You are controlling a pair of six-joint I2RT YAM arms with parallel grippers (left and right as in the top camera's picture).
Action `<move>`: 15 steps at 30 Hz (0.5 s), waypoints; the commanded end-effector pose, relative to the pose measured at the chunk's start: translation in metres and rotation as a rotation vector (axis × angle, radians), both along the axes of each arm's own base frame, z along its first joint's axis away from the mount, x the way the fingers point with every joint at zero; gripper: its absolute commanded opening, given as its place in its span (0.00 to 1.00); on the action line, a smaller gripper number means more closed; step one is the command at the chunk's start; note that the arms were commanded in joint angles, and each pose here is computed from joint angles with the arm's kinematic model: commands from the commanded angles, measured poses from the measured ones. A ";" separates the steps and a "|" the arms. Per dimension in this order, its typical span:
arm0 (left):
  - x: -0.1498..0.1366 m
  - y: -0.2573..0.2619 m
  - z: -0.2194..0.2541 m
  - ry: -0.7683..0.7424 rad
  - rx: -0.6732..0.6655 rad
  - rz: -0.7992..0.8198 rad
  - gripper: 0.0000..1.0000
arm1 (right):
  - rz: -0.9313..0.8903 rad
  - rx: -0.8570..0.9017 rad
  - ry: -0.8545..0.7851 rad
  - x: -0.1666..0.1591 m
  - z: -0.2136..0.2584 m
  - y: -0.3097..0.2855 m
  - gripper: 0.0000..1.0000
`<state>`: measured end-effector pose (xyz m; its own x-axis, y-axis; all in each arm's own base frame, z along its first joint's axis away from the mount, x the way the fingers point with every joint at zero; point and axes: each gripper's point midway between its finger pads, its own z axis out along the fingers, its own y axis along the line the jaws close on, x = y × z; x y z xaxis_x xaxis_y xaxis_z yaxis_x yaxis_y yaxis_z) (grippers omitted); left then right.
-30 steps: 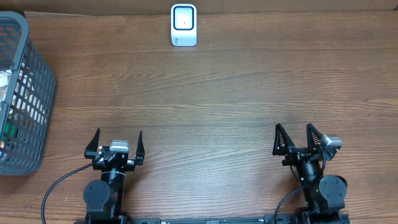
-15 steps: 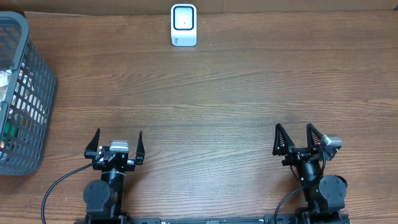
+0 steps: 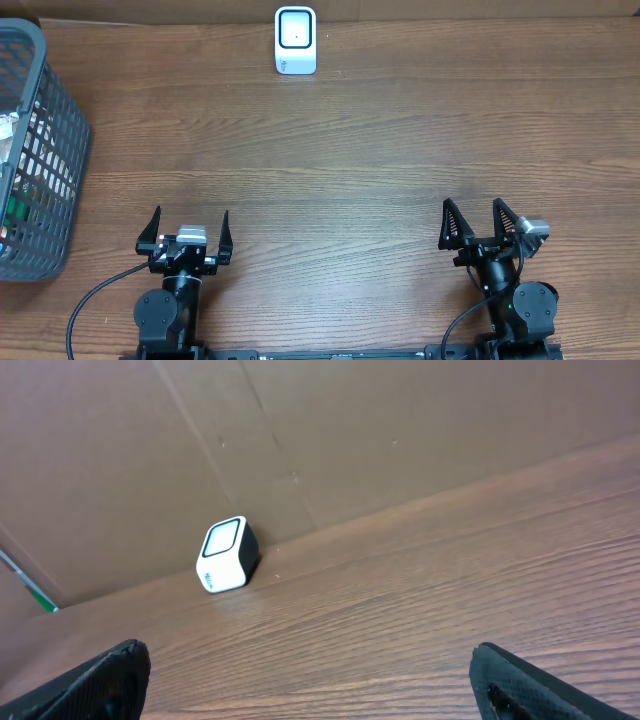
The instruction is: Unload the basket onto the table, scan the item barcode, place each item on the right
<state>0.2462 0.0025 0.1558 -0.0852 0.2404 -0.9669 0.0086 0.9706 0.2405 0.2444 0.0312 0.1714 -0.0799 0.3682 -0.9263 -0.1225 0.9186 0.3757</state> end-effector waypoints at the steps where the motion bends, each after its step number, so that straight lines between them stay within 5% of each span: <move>1: 0.000 -0.004 0.000 -0.008 0.014 -0.021 0.99 | -0.006 0.001 -0.007 0.000 -0.001 -0.001 1.00; 15: 0.000 -0.004 0.000 -0.008 0.014 -0.021 0.99 | -0.006 0.001 -0.006 0.000 -0.001 -0.001 1.00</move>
<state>0.2462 0.0025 0.1559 -0.0848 0.2404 -0.9670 0.0085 0.9706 0.2405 0.2444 0.0312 0.1714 -0.0799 0.3686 -0.9261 -0.1224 0.9185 0.3761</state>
